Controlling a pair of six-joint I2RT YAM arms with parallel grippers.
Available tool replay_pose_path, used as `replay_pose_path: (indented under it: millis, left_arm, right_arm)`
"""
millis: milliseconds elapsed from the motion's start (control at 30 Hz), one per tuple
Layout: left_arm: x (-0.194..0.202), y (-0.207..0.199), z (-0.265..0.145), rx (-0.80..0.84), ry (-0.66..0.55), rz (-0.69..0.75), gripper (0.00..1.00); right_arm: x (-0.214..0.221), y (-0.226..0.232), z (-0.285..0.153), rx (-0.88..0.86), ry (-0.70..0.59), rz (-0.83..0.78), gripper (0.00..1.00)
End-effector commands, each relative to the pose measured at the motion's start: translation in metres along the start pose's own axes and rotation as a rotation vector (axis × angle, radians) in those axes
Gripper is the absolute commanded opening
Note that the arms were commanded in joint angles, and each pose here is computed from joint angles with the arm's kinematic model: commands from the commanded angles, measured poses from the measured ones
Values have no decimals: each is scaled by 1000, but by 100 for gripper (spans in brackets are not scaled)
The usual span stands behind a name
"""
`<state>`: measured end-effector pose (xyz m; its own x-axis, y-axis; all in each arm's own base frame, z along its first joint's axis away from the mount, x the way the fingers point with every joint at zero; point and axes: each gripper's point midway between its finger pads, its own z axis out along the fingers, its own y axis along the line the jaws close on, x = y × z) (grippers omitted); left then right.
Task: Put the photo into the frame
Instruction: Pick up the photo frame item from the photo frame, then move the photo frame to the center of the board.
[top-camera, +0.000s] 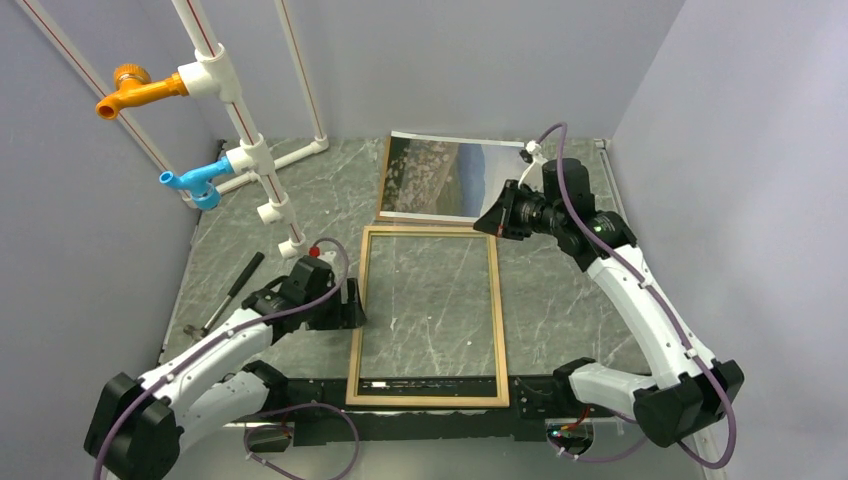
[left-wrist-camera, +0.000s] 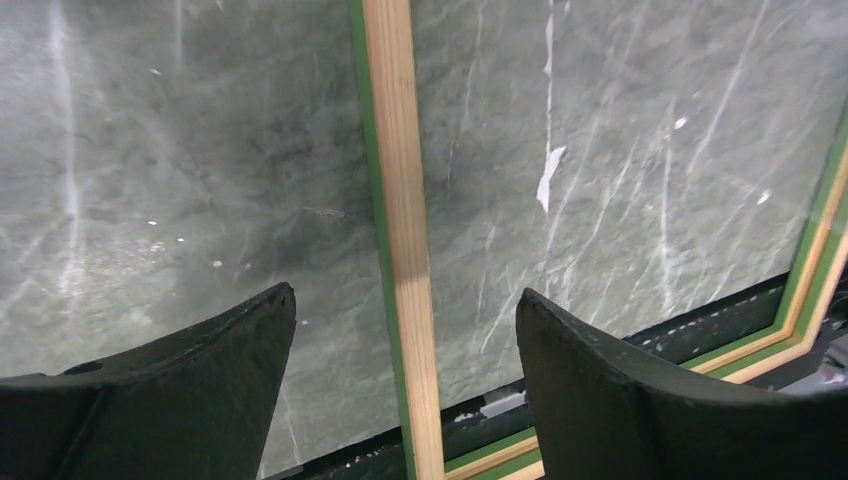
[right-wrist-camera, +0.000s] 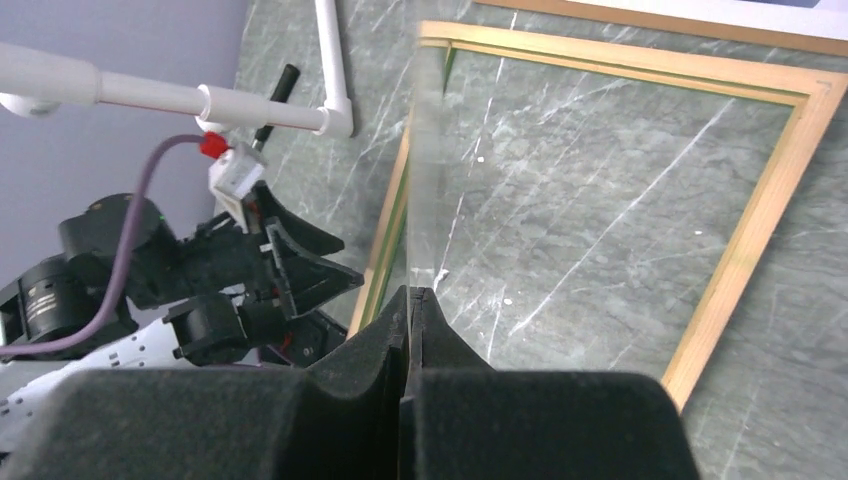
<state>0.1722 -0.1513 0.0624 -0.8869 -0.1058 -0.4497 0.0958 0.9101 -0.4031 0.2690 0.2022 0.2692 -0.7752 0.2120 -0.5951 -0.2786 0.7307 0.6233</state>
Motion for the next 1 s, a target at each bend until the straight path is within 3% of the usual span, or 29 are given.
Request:
replay_pose_path:
  millis: [0,300,800,967]
  left_arm:
    - [4,-14,14,38,14,-2,83]
    - [21,-6,42,-15,53,-68,70]
    - [27,21,43,-173,34,-163,19]
    - [25,25,37,-199,20,-176,15]
  right_arm:
    - [-9,8,-30,36,-29,-38,0]
    - [-15,7,-48,60,-54,-51,0]
    - [-8,9,-44,-1,-15,-38,0]
    - [-8,11,-44,-15,-10,-45,0]
